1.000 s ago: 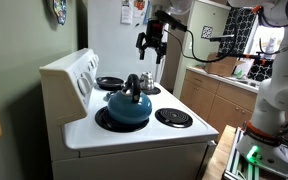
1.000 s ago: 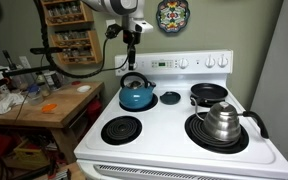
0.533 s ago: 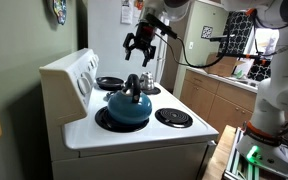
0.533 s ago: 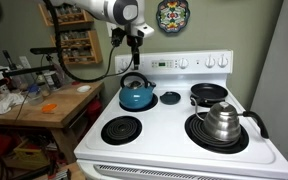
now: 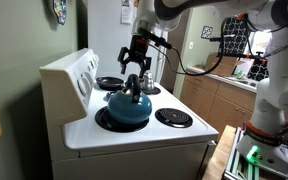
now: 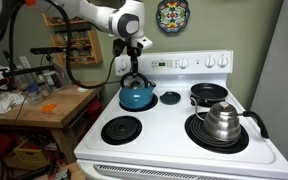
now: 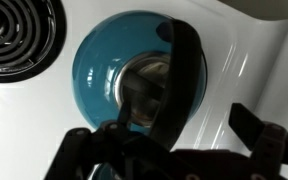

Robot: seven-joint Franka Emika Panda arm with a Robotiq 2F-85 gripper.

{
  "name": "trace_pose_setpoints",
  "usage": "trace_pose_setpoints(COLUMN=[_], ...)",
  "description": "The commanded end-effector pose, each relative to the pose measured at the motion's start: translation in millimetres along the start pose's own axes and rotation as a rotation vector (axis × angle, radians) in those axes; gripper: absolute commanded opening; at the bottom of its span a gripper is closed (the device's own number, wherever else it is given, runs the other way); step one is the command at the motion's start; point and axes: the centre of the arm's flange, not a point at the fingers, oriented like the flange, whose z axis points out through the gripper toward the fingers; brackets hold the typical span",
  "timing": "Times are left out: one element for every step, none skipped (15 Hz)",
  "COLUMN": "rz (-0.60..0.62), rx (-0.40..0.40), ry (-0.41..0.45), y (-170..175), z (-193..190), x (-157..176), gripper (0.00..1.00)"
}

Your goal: Move the kettle to the stove plate in front of it

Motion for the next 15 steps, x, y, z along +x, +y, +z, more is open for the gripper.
trace_pose_setpoints(rz=[0.035,0.044,0.051,0.06,0.067,0.076,0.083,0.088,0.093,0.098,0.102,0.108,0.111,0.111,0.114], rx=[-0.044,-0.043,-0.044,-0.045,-0.044,-0.04,-0.037,-0.036,-0.034,-0.034,-0.033,-0.034,-0.035,-0.038,-0.041], ry=[0.004,0.004,0.004,0.007,0.008,0.008,0.008,0.009,0.01,0.01,0.01,0.01,0.009,0.007,0.003], y=[-0.3,0.2,0.6,1.0,2.0,2.7,3.6,4.1,4.5,4.9,5.5,5.3,5.4,6.1,6.4], z=[8.6,10.2,12.0,12.7,12.5,12.7,12.4,12.3,12.4,12.4,12.7,12.8,13.7,16.2,18.1], x=[0.1,0.1,0.6,0.8,1.0,1.4,1.8,2.1,2.9,3.5,4.5,4.6,4.9,5.5,5.8], gripper=[0.99,0.74,0.74,0.68,0.6,0.52,0.43,0.36,0.28,0.21,0.14,0.08,0.03,0.0,0.0])
